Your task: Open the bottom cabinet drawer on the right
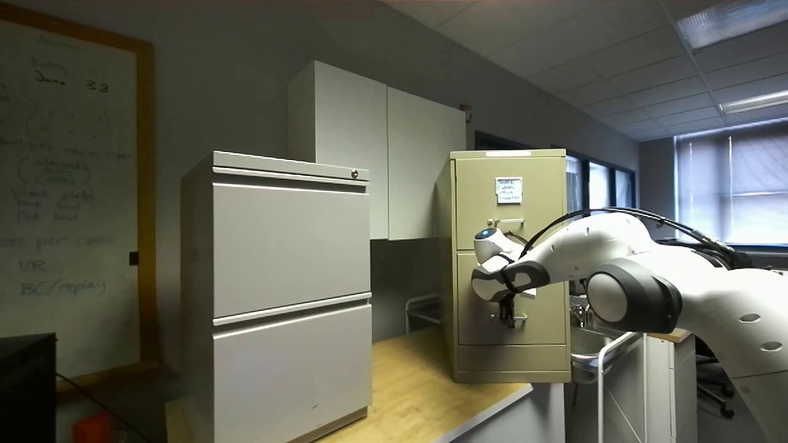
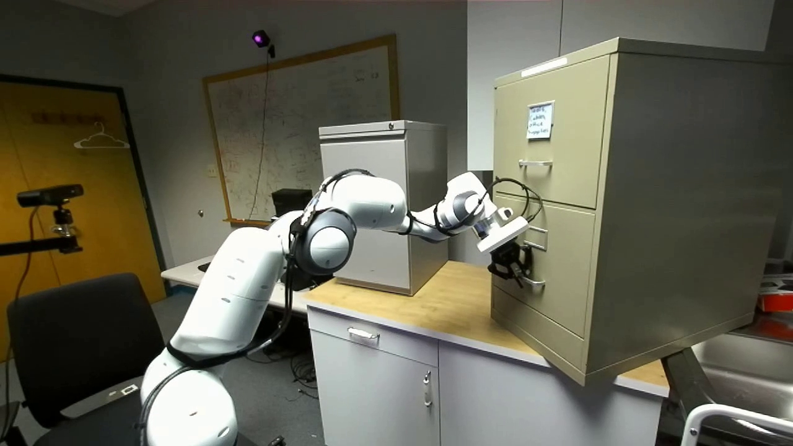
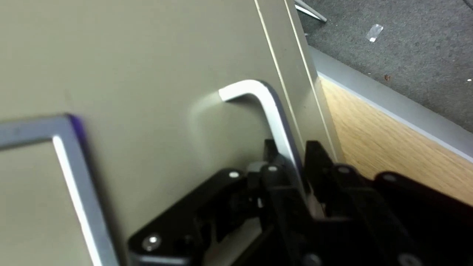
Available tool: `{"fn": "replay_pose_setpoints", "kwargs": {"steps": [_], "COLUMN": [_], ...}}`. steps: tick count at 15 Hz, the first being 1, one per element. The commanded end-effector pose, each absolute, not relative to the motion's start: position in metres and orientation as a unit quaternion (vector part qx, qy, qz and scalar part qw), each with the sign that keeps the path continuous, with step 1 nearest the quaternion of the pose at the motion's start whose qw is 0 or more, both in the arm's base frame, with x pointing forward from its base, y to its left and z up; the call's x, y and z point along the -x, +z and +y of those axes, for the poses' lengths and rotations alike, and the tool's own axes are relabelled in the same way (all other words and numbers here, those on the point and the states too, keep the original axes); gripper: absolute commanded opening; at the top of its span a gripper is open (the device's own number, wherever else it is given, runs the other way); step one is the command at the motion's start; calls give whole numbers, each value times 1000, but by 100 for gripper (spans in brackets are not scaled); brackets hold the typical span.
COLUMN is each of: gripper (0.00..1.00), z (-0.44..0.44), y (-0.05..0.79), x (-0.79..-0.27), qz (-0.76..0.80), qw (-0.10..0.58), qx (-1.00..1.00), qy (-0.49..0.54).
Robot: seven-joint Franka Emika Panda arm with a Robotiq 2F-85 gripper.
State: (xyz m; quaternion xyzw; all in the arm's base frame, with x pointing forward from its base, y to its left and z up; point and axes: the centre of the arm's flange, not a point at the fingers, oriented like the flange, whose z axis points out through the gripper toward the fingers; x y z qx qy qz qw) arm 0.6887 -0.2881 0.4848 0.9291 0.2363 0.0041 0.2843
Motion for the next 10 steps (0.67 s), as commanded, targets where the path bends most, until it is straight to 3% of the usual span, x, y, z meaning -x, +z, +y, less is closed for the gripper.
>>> {"fn": "replay_pose_setpoints", "kwargs": {"steps": [1,10], "gripper": [10,11], "z": [-296,-273], "y": [477,444], "x": [-702,-683], "qz": [240,256], "qw": [266,223], "qx": [-933,-940], "qy": [-9,-34]}}
